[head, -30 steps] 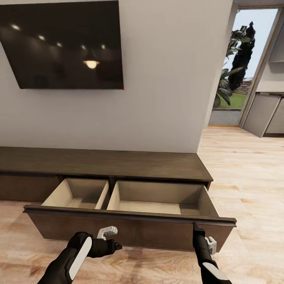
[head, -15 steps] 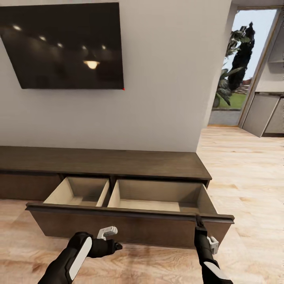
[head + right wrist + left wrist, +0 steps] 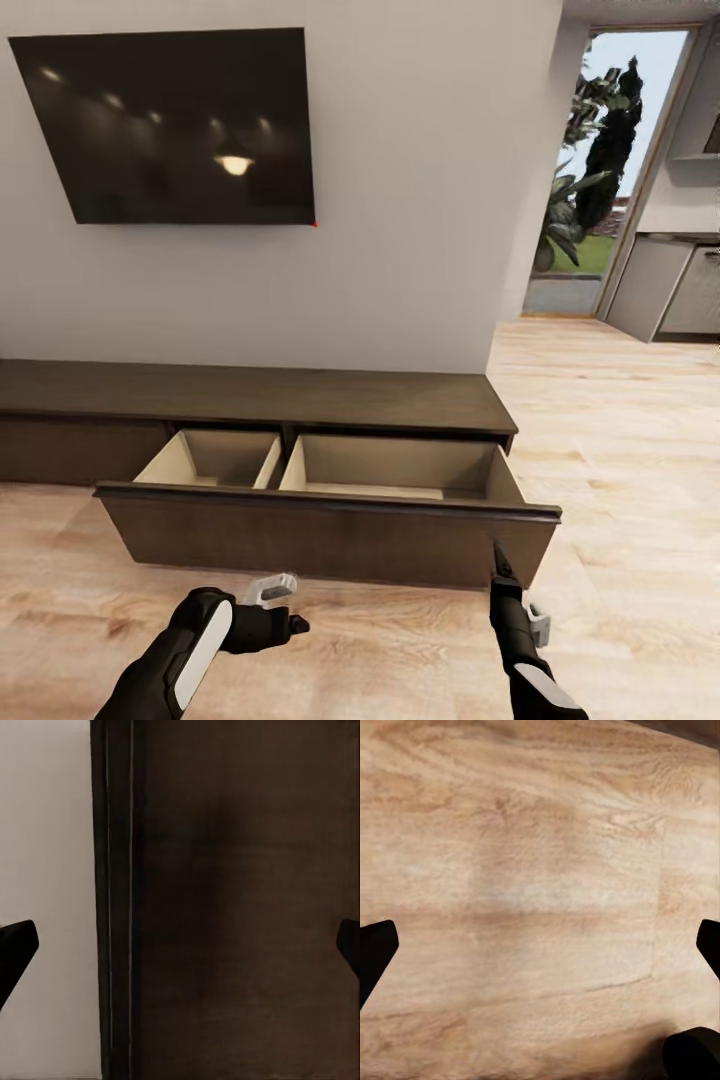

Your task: Place each of the two pumpkins and all three candles from the living room inside a cabinet in the living room (use any cabinet), then make sure every cabinet is closed, and position the cauldron so it is next to a table in the living room.

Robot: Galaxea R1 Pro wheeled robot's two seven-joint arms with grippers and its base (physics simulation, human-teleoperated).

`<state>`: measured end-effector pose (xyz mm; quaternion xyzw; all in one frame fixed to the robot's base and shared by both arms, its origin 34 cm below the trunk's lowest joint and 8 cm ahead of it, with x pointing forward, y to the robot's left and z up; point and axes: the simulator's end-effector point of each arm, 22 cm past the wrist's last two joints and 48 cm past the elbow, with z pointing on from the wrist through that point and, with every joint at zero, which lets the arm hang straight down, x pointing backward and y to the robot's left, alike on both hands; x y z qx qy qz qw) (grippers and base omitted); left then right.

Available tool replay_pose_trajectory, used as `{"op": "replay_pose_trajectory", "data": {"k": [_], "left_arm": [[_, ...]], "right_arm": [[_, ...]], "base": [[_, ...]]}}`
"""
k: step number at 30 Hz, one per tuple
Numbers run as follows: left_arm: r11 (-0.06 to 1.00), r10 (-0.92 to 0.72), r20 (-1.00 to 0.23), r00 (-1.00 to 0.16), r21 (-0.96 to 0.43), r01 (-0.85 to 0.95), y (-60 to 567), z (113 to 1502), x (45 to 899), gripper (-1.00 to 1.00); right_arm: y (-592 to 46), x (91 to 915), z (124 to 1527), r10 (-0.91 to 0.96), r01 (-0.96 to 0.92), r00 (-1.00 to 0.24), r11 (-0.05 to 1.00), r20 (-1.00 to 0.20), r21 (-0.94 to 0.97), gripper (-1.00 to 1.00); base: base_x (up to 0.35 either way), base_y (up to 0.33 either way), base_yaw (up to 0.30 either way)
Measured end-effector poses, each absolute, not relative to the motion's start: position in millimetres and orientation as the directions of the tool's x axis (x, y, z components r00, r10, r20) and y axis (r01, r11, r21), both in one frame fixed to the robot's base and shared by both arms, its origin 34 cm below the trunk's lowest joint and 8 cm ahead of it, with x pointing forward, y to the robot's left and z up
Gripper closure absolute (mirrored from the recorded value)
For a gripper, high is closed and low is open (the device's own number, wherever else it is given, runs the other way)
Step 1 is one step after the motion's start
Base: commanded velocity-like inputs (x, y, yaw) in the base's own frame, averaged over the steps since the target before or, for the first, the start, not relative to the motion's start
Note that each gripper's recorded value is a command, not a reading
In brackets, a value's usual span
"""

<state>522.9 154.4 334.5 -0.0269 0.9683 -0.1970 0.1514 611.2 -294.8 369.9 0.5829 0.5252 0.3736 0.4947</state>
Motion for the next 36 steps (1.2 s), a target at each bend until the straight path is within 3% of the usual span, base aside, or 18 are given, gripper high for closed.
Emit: {"op": "replay_pose_trajectory", "data": {"k": [6,11,19,32,36], "left_arm": [[0.923,-0.116,-0.285,-0.952,-0.386,0.003,159,335,524,-1.0],[0.921,-0.111,-0.295,-0.949,-0.389,0.013,160,347,529,-1.0],[0.92,-0.098,-0.319,-0.943,-0.391,0.037,158,372,535,-1.0],[0.924,-0.096,-0.372,-0.923,-0.377,0.056,161,397,542,-1.0],[0.926,-0.095,-0.387,-0.917,-0.372,0.061,162,405,544,-1.0]], "right_arm": [[-285,600,332,0.988,0.41,0.139,0.003,-0.066,0.912,-1.0],[-246,595,320,0.999,0.458,-0.014,-0.022,0.032,0.888,-1.0],[-188,540,284,0.949,0.562,-0.305,0.115,0.076,0.819,-1.0],[-189,528,291,0.923,0.529,-0.384,0.227,-0.008,0.818,-1.0],[-191,529,294,0.888,0.481,-0.446,0.344,-0.113,0.806,-1.0]], "base": [[-0.23,-0.108,0.0],[-0.034,-0.018,0.0],[-0.002,-0.001,0.0],[0.0,0.0,0.0],[0.0,0.0,0.0]]}}
